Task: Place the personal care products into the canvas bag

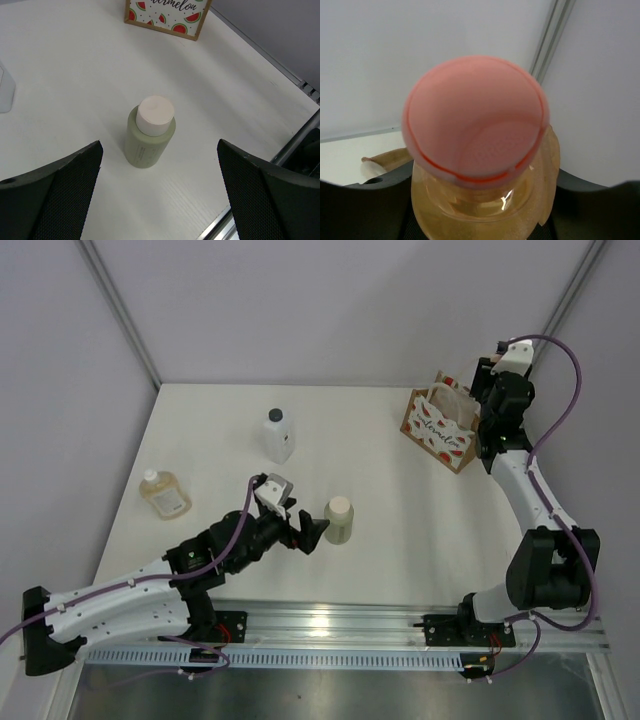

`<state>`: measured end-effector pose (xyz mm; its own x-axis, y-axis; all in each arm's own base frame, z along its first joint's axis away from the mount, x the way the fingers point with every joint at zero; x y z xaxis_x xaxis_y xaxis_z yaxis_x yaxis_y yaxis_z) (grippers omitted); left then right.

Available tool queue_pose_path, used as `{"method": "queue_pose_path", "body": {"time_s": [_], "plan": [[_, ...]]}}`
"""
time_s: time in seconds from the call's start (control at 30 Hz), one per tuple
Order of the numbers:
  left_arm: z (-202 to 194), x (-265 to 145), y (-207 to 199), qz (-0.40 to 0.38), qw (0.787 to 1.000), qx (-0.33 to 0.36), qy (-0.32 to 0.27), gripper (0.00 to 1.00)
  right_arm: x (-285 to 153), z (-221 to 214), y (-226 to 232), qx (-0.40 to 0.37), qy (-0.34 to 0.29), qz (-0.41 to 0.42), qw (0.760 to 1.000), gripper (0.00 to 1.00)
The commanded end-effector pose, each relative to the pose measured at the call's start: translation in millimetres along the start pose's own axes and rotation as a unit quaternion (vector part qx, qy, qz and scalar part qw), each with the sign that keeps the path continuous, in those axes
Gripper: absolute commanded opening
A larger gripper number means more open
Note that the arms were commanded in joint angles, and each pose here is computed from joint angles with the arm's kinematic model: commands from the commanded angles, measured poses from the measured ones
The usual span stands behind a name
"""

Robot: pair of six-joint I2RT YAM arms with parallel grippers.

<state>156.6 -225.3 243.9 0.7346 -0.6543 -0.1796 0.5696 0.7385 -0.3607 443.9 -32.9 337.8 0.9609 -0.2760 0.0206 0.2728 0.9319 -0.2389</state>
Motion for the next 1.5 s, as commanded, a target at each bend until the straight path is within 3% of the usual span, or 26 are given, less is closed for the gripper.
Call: {"method": "queue_pose_path", "body": {"time_s": [0.0,0.57,0.97,1.47], "plan": [[19,1,-10,-0.013,1.0,-0.012,-0.018,0.99,9,83,-18,0.047,-0.148,-0.018,0.988,0.0],[24,-6,-6,-0.009,0.999,-0.013,-0.033,0.99,59,22,25,0.069,-0.133,0.025,0.988,0.0],[23,-6,-6,-0.008,0.999,-0.012,-0.031,0.99,62,42,32,0.066,-0.162,0.057,0.983,0.0],[27,-9,-7,-0.013,0.999,-0.017,-0.037,0.99,53,-40,24,0.052,-0.077,-0.015,0.996,0.0]]}}
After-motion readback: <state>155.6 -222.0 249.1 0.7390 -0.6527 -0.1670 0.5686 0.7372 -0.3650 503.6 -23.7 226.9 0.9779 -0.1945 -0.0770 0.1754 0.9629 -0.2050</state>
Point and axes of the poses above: each gripper's point midway between its finger pads, its own x axis out along the fingers, its own y axis along the line the jaws close on, z = x × y, the point moved 4 cm from there along -x, back along the fingers, and after that the axes turned 9 degrees about -x, right-handed, at the moved point
